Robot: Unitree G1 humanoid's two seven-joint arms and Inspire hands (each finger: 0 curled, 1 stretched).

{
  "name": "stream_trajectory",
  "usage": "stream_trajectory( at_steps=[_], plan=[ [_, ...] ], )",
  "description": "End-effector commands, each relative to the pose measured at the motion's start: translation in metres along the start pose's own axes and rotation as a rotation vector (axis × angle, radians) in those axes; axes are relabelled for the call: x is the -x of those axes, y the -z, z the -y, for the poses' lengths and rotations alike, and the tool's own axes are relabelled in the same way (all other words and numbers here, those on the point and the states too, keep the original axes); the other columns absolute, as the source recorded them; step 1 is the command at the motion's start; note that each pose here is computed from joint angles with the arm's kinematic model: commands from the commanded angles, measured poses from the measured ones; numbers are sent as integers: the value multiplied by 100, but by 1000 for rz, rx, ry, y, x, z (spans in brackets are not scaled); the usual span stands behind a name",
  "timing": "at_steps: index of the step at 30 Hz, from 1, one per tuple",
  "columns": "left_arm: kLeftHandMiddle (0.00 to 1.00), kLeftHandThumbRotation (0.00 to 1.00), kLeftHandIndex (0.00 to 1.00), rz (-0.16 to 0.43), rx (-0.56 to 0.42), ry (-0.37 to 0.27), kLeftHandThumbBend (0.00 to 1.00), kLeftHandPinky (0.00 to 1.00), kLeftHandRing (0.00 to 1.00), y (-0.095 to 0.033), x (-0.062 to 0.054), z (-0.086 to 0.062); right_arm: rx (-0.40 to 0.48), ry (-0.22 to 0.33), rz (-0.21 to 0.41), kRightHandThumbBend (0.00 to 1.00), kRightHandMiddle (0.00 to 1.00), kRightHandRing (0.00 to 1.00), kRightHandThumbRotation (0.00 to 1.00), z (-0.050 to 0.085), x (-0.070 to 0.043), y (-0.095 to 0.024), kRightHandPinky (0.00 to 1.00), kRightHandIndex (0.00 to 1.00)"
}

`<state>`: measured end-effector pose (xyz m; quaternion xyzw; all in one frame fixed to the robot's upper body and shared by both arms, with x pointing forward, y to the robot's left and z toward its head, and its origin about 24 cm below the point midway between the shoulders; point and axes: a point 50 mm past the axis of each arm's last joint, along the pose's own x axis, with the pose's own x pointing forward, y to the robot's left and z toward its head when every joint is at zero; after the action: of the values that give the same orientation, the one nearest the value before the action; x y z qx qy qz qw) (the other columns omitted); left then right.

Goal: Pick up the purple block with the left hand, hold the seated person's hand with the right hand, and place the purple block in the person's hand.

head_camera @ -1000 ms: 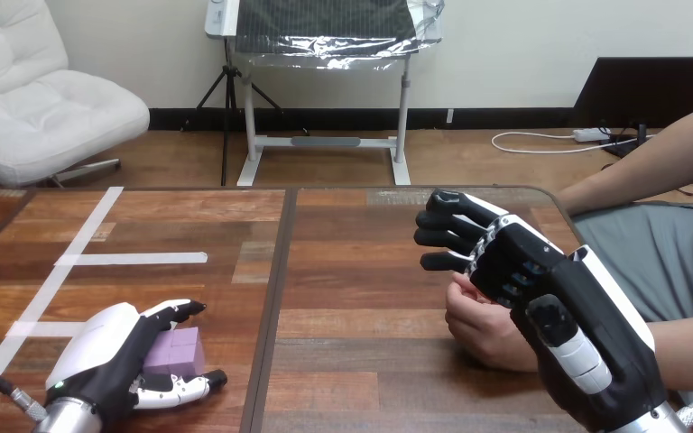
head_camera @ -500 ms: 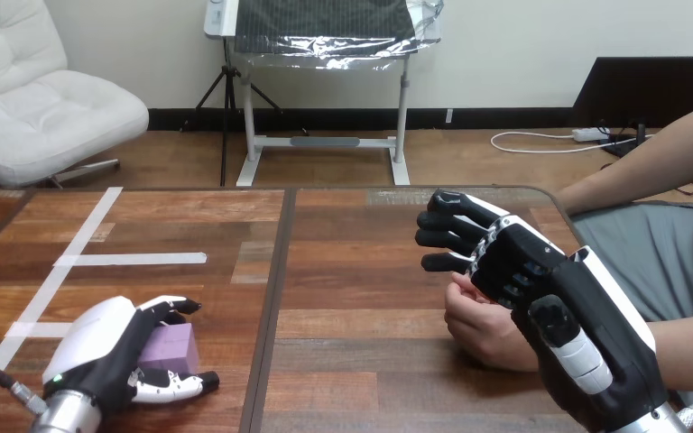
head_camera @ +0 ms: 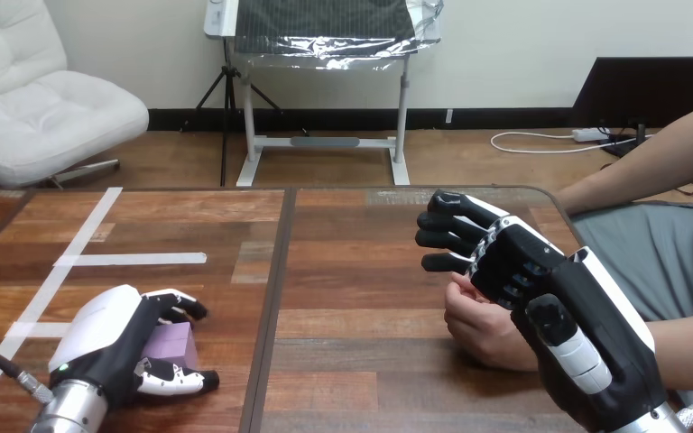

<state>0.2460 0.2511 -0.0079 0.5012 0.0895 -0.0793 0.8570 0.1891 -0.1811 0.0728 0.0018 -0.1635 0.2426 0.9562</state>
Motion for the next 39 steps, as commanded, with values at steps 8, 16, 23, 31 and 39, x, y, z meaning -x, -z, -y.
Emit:
stream_trajectory(
  at_steps=[8,16,23,31,39],
  plan=[
    [50,0,51,28,20,-71,72,38,44,-6,-8,-12,51,-8,75,95,84,83,80,6,-9,-16,78,85],
    [48,0,48,39,34,-81,71,36,42,-5,-8,-12,51,-5,71,96,84,83,80,6,-9,-16,78,85],
    [48,0,48,46,41,-89,71,36,41,-6,-9,-13,56,-4,74,96,84,83,80,7,-10,-16,78,85],
    [48,0,47,63,39,-107,72,37,41,-9,-8,-15,52,-2,69,94,84,83,79,8,-11,-15,77,85],
    [47,0,47,77,49,-125,72,37,41,-10,-7,-17,53,-3,66,91,84,83,79,10,-12,-14,78,85]
  ],
)
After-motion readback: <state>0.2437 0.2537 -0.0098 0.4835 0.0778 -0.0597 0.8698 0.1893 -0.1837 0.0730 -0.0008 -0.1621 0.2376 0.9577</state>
